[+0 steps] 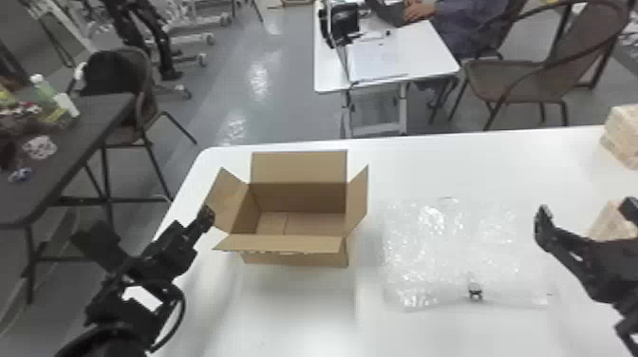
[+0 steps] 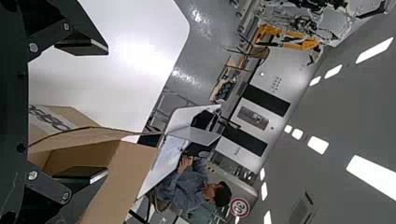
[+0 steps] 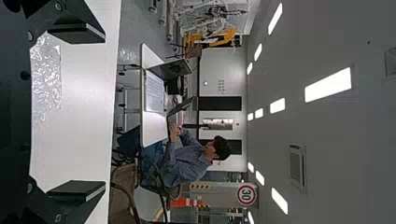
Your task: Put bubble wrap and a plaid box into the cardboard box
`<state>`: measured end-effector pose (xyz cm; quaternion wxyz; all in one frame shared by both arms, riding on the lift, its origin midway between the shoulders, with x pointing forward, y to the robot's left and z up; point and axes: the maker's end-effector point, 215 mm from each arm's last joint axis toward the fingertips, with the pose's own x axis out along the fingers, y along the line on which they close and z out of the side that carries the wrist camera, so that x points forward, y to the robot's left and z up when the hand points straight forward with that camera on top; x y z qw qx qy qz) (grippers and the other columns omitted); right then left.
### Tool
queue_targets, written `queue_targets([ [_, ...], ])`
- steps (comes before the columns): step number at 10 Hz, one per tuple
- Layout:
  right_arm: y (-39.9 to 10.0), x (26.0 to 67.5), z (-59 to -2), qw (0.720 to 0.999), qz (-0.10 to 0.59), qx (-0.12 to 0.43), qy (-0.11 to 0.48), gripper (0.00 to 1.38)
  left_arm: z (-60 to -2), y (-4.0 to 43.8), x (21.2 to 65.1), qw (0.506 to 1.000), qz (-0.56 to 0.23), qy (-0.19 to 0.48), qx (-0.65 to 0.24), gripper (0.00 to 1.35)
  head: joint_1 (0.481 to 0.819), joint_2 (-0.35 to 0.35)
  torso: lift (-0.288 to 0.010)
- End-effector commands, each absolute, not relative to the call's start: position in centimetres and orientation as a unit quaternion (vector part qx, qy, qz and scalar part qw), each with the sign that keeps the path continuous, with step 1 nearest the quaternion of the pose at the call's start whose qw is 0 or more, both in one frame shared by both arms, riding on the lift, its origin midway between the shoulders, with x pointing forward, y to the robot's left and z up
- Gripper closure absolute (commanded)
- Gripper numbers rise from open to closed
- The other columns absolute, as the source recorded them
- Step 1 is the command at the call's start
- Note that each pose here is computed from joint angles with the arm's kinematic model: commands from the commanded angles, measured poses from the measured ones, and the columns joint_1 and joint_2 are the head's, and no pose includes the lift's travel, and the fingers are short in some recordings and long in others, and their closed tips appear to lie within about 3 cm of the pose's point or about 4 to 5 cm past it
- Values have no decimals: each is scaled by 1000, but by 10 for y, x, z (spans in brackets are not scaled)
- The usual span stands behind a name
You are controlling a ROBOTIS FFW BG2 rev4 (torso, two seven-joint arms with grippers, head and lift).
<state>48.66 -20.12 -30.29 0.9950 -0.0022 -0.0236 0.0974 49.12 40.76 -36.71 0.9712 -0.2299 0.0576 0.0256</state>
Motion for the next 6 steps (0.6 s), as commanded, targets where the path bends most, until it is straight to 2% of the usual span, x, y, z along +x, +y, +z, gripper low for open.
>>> queue_targets([
  [1,-200,487,-303,995,98,-1,-23,180,-373,405,492,969,22,60,-238,363,695,230,-108],
  [5,-196,488,-303,994,104,0,-24,180,-370,388,514,970,-2,52,-237,363,695,216,-108],
  [6,-196,488,-303,994,105,0,-24,180,-371,388,516,971,-6,54,-235,421,695,211,-108],
])
